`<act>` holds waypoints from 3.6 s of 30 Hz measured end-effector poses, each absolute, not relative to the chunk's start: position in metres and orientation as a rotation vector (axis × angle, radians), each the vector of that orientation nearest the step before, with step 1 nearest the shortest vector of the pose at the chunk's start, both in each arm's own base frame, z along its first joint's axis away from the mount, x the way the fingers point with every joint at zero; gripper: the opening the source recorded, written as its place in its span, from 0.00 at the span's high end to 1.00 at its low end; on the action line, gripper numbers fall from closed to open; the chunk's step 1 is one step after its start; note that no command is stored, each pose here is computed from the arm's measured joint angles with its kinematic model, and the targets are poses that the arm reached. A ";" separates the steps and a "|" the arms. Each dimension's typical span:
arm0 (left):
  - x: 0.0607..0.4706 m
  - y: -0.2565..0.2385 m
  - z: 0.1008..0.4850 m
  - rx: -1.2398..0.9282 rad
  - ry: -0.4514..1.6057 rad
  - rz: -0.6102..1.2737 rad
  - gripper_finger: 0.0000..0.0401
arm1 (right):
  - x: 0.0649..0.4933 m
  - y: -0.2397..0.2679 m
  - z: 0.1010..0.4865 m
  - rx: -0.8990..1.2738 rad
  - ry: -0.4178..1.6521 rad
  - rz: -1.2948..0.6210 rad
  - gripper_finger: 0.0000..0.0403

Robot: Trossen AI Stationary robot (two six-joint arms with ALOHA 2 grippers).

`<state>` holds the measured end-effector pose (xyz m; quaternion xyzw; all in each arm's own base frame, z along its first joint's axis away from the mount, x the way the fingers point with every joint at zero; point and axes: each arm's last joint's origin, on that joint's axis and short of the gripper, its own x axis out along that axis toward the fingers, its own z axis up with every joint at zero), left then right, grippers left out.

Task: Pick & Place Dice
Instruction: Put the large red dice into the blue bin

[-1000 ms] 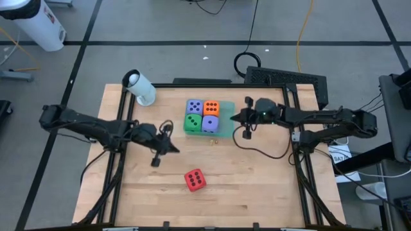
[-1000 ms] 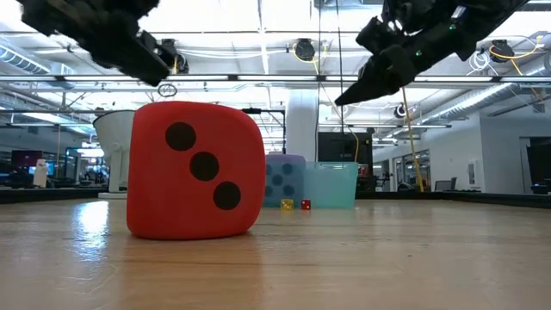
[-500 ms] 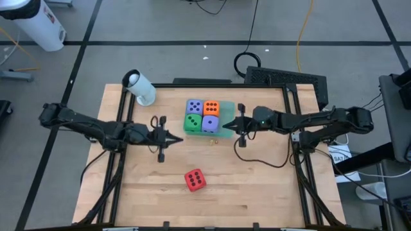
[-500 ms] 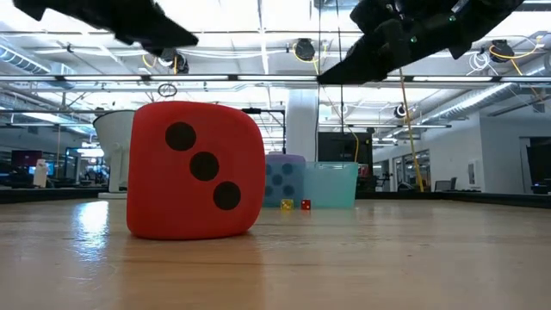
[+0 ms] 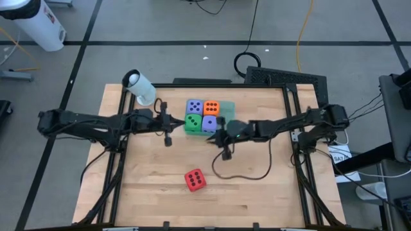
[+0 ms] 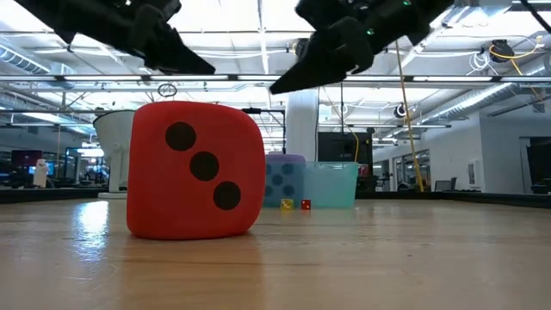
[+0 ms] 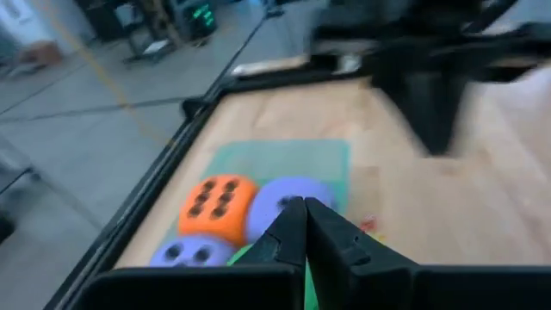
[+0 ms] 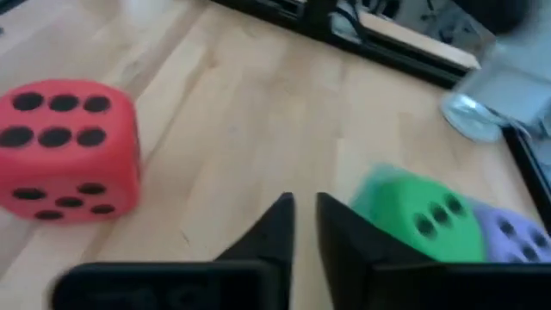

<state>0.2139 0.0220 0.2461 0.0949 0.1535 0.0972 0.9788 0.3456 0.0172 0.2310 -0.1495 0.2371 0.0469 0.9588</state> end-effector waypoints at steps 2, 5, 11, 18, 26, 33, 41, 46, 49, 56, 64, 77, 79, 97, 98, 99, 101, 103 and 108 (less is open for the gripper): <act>0.209 0.027 0.246 0.188 0.333 0.238 0.97 | 0.357 0.027 0.229 -0.328 0.475 0.129 0.80; 0.202 0.031 0.251 0.162 0.325 0.266 0.96 | 0.368 0.042 0.221 -0.381 0.476 0.212 0.61; 0.199 0.031 0.247 0.142 0.368 0.246 0.99 | 0.377 0.065 0.215 -0.412 0.456 0.290 0.22; 0.200 0.030 0.246 0.135 0.372 0.241 0.97 | 0.378 0.076 0.214 -0.343 0.430 0.352 0.03; 0.200 0.030 0.246 0.132 0.375 0.242 0.96 | 0.382 0.082 0.214 -0.195 0.362 0.508 0.01; 0.200 0.030 0.245 0.129 0.375 0.244 0.99 | 0.391 0.083 0.189 -0.152 0.413 0.483 0.01; 0.199 0.031 0.240 0.133 0.392 0.265 0.95 | 0.395 0.090 0.187 -0.101 0.371 0.469 0.01; 0.199 0.031 0.240 0.159 0.386 0.264 0.94 | 0.395 0.093 0.189 -0.113 0.359 0.426 0.01; 0.199 0.031 0.240 0.147 0.386 0.265 0.94 | 0.395 0.092 0.189 -0.073 0.359 0.428 0.01; 0.198 0.031 0.237 0.126 0.422 0.260 0.94 | 0.402 0.101 0.157 -0.083 0.395 0.444 0.01; 0.197 0.031 0.236 0.125 0.426 0.259 0.94 | 0.402 0.101 0.153 -0.068 0.422 0.448 0.01; 0.197 0.031 0.236 0.126 0.427 0.259 0.94 | 0.401 0.092 0.148 0.003 0.490 0.414 0.01; 0.197 0.031 0.236 0.124 0.432 0.259 0.94 | 0.402 0.092 0.149 -0.014 0.482 0.417 0.01; 0.196 0.030 0.234 0.122 0.454 0.258 0.94 | 0.406 0.094 0.161 0.004 0.340 0.498 0.02; 0.196 0.030 0.233 0.119 0.458 0.259 0.94 | 0.407 0.093 0.162 0.004 0.333 0.499 0.02; 0.196 0.030 0.233 0.113 0.461 0.260 0.94 | 0.407 0.092 0.164 0.005 0.328 0.500 0.02; 0.195 0.030 0.232 0.105 0.473 0.261 0.94 | 0.407 0.089 0.167 0.014 0.323 0.506 0.02; 0.195 0.030 0.230 0.099 0.491 0.262 0.94 | 0.407 0.085 0.169 0.035 0.319 0.503 0.02; 0.193 0.031 0.231 0.092 0.490 0.305 0.94 | 0.401 0.074 0.190 0.049 0.321 0.521 0.02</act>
